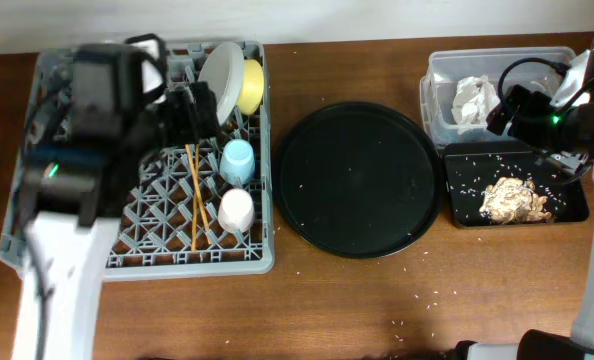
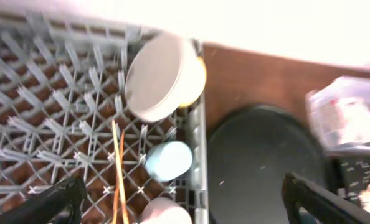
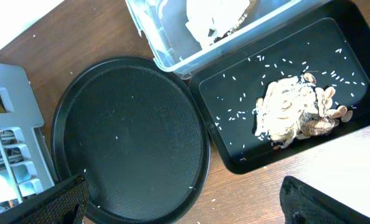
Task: Sort waste into correct bins and load items into the dishwasher rack
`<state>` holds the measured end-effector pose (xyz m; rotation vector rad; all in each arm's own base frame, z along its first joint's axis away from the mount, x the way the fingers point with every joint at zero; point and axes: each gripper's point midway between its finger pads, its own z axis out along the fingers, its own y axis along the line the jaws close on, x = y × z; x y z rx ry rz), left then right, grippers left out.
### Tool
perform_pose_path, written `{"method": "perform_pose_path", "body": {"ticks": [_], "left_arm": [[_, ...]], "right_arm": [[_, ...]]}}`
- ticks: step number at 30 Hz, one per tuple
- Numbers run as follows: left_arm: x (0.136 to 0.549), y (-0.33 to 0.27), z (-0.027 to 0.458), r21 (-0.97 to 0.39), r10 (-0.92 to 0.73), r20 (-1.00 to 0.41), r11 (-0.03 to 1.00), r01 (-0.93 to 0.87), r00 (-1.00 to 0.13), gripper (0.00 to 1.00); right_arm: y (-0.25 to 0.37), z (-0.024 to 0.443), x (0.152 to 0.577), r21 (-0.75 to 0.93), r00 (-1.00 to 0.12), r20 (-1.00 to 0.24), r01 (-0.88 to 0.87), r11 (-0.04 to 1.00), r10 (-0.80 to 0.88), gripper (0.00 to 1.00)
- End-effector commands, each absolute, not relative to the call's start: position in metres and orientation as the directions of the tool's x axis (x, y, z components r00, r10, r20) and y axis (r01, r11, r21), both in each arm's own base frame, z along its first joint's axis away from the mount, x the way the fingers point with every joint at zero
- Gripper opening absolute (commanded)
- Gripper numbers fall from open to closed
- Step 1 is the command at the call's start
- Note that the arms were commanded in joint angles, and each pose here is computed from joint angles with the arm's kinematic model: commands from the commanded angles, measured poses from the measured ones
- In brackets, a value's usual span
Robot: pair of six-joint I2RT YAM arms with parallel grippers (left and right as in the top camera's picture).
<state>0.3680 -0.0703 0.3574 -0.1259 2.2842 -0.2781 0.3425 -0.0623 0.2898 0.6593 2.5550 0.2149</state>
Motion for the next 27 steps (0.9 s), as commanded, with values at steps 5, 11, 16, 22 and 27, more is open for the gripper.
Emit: {"method": "perform_pose_path", "body": {"ticks": [5,11,16,22,27], "left_arm": [[0.350,-0.070,0.379,-0.257,-0.180,-0.759,0.966,0.035,-0.625,0.99],[0.350,-0.070,0.379,-0.257,-0.179,-0.759,0.966,0.035,-0.625,0.99],[0.350,-0.070,0.379,-0.257,-0.180,-0.759,0.966,0.035,-0.625,0.99],[0.350,-0.070,0.379,-0.257,-0.179,-0.759,0.966,0.035,-0.625,0.99],[0.350,-0.070,0.379,-0.257,-0.179,-0.759,0.966,0.035,-0.625,0.99]], "right_arm": [[-0.051,0.309,0.335,0.272,-0.749,-0.470,0.380,0.884,0.467,0.98],[0.002,0.379,0.279,0.060,-0.579,-0.805,0.139,0.989,0.130,0.99],[0.007,0.327,0.260,0.086,-0.301,-0.949,0.045,0.995,0.096,0.98],[0.020,0.263,0.242,0.130,-0.087,-0.989,-0.084,0.988,0.123,0.98],[0.026,0.227,0.240,0.136,0.019,-0.990,-0.134,0.982,0.140,0.98]]}}
